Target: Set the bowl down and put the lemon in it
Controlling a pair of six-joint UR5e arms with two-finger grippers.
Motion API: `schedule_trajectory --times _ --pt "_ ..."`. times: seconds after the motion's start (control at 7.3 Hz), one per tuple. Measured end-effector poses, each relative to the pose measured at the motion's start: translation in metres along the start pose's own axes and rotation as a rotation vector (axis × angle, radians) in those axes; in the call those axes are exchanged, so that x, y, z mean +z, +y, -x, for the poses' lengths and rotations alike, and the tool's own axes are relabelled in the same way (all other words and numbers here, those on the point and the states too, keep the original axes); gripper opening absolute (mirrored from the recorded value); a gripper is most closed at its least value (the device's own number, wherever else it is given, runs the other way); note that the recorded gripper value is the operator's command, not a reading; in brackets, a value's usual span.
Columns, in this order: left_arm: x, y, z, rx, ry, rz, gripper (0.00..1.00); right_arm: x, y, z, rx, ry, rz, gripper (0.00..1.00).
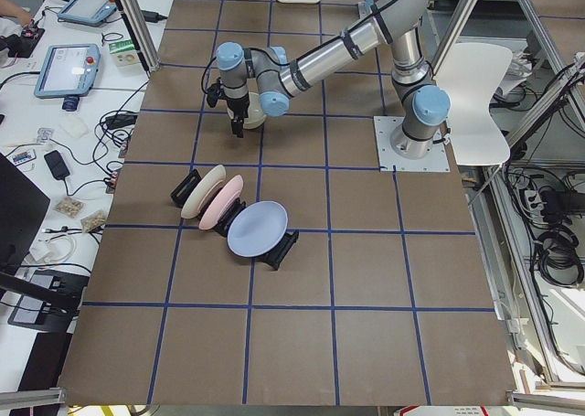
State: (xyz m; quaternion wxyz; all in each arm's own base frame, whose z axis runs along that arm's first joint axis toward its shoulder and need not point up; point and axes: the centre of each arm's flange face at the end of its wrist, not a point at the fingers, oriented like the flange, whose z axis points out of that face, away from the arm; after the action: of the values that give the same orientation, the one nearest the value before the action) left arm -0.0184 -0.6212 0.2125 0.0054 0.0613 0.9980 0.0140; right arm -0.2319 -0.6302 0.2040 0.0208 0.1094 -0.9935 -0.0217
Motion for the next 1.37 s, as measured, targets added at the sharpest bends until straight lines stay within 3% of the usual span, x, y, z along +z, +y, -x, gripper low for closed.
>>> schedule_trajectory --times 0.14,0.55,1.1,1.37 --pt "0.009 -0.002 -0.001 0.006 0.021 0.008 0.00 0.002 0.001 -0.003 0.004 -0.003 0.003 0.00" --pt "0.018 -0.007 -0.004 0.010 0.061 0.009 0.00 -0.027 0.010 -0.006 0.018 -0.021 0.028 0.00" --pt "-0.009 -0.011 -0.015 0.003 0.053 -0.035 0.00 -0.191 0.047 0.019 0.058 0.013 0.056 0.00" --pt "-0.038 -0.015 -0.068 -0.067 0.088 -0.077 0.00 -0.256 0.054 0.081 0.112 0.035 0.041 0.00"
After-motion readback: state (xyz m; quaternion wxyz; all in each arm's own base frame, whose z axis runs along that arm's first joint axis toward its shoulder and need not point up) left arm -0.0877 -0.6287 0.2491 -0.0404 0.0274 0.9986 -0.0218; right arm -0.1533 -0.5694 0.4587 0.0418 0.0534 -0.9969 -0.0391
